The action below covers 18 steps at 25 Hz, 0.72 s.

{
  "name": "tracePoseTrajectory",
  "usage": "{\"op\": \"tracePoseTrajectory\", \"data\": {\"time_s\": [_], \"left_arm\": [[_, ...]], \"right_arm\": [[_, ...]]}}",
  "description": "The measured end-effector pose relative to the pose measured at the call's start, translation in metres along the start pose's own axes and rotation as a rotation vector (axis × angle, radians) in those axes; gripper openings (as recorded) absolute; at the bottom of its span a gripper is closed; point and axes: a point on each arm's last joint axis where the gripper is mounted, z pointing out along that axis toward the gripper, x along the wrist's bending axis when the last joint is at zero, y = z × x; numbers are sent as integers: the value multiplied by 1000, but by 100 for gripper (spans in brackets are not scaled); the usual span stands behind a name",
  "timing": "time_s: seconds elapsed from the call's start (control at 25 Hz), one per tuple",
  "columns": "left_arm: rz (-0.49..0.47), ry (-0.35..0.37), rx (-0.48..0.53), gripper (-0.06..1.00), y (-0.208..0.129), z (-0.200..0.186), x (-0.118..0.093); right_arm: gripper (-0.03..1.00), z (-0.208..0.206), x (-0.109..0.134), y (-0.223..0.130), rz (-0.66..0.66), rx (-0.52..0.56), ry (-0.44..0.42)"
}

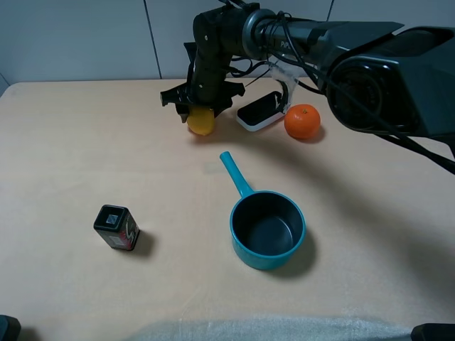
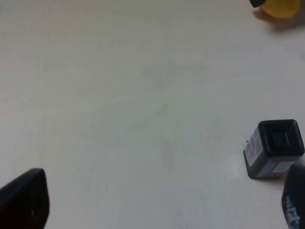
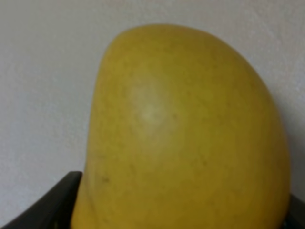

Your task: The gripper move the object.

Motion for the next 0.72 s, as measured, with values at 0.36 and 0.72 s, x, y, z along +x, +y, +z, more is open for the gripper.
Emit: {"op": "tracePoseTrajectory", "data": {"time_s": [0.36,0.72], "left_arm": [[0,0,0,99,0,0,0],[0,0,0,99,0,0,0]], "right_arm": [[49,4,-1,-2,-1,7,-3],[69,4,-1,-2,-22,6,-2]]}}
